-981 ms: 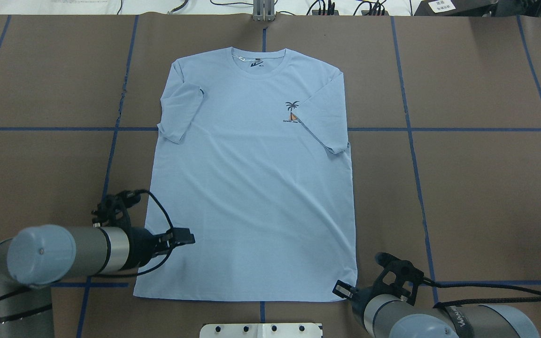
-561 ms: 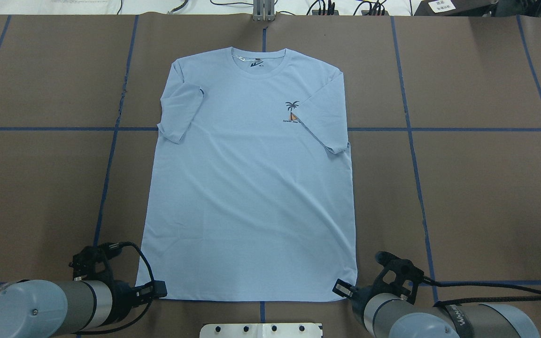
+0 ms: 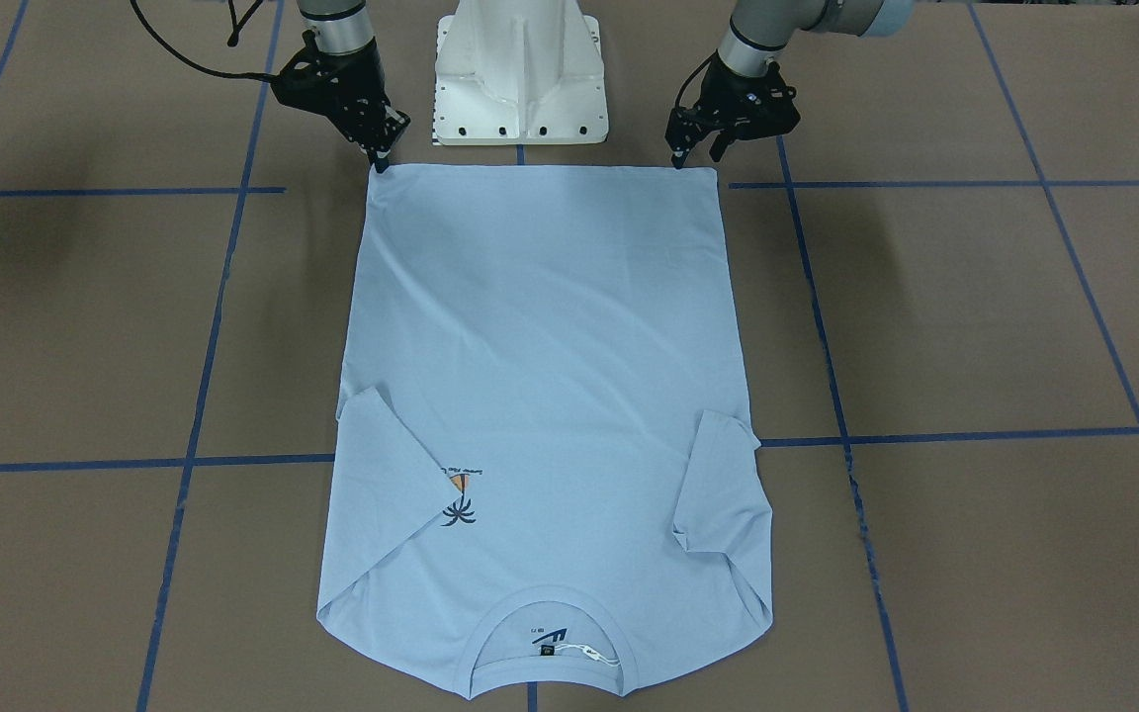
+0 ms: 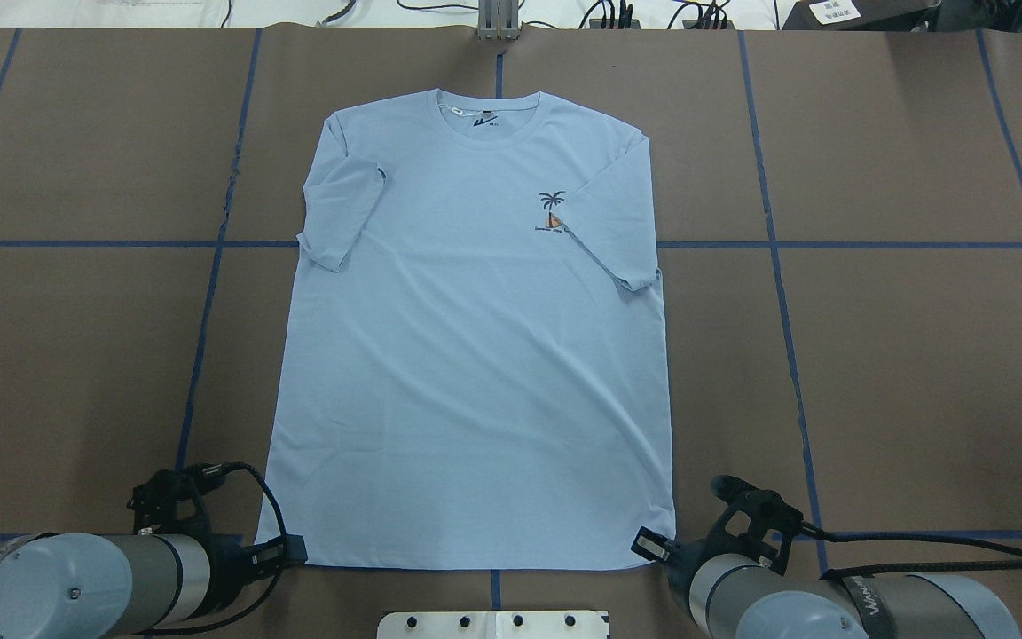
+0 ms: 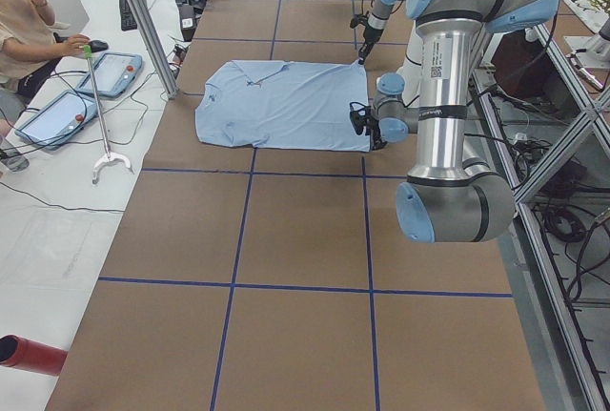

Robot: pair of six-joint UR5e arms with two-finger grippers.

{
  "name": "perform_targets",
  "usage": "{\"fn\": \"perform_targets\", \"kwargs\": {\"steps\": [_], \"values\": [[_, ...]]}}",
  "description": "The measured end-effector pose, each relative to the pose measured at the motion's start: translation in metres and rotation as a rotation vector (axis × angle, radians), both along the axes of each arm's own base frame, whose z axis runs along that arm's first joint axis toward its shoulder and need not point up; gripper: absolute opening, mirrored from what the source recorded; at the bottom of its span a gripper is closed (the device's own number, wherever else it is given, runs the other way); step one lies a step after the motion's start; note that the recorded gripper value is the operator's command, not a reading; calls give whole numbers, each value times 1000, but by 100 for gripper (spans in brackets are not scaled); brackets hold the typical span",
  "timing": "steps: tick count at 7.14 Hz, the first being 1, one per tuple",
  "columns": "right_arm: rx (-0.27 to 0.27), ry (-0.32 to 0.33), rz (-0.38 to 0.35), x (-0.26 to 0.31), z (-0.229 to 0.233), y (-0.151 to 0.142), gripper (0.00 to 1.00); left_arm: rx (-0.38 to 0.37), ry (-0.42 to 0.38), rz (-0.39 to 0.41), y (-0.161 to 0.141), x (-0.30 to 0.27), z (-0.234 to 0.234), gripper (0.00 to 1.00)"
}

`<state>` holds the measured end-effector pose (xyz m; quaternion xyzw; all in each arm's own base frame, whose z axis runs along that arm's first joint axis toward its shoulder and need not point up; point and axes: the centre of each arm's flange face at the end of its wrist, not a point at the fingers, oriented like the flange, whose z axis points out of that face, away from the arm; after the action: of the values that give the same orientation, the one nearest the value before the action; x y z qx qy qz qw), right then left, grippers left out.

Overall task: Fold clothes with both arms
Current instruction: 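Grasp the two hem corners nearest the robot with both grippers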

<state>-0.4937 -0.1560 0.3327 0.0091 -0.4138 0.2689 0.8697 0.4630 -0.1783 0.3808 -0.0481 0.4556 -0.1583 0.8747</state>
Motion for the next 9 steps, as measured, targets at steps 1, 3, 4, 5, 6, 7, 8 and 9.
{"fn": "perform_targets", "kwargs": {"steps": [1, 3, 4, 5, 6, 7, 8, 9], "values": [[0, 0, 0, 0, 0, 0, 0, -1, -10, 0, 0, 1, 4, 47], [0, -1, 0, 0, 0, 0, 0, -2, -20, -1, -1, 2, 8, 30], [0, -2, 0, 1, -1, 0, 0, -2, -23, -1, -1, 2, 9, 16], [0, -3, 0, 1, -1, 0, 0, -3, -31, -1, -1, 3, 10, 0], [0, -3, 0, 1, -1, 0, 0, -4, -43, -3, -2, 3, 10, 0], [0, -3, 1, 1, -1, 0, 0, -4, -49, -7, -4, 2, 10, 0], [0, -4, 3, 2, -1, -1, 0, -3, -46, -11, -6, 1, 8, 0], [0, -5, 6, 4, -2, -3, 0, -1, -34, -13, -6, 0, 1, 0]]}}
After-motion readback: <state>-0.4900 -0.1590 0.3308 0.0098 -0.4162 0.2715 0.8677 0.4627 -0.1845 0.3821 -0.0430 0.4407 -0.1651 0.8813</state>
